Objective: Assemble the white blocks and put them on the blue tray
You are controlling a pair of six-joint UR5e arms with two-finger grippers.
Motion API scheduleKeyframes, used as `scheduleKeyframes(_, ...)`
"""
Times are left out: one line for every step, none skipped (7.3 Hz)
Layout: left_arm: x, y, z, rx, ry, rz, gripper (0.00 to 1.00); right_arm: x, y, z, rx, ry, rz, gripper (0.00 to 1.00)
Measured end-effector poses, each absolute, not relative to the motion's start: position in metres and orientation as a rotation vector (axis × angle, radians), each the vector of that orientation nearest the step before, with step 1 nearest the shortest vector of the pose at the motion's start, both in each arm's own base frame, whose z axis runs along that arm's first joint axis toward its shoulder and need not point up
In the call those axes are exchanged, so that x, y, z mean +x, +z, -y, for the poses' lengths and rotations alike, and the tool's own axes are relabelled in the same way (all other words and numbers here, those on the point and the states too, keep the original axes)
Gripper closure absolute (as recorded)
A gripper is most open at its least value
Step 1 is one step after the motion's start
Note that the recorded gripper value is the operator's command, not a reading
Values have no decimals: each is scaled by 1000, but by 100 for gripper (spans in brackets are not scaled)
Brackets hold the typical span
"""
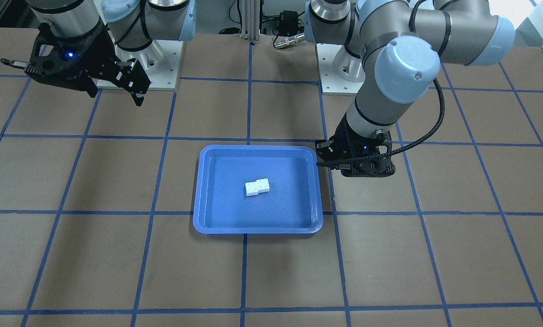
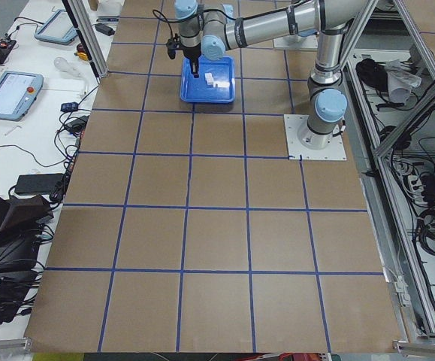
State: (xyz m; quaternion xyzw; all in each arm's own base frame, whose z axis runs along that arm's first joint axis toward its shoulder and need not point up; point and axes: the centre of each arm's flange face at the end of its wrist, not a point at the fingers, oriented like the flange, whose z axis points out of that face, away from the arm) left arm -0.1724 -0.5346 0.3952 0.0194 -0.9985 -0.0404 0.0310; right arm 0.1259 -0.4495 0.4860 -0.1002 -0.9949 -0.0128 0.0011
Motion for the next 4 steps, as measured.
scheduleKeyframes(-173,415,529,44,-97,3078,0,126,487,448,-313,-34,3124,0)
scheduleKeyframes(-172,430,523,38,-64,3084,0,126,488,448,-313,-35,3125,0)
scheduleKeyframes(-170,441,518,32,-34,3103,0,126,488,447,-315,-36,3128,0)
scheduleKeyframes(-168,451,512,28,-5,3126,0,126,488,447,-317,-36,3132,0)
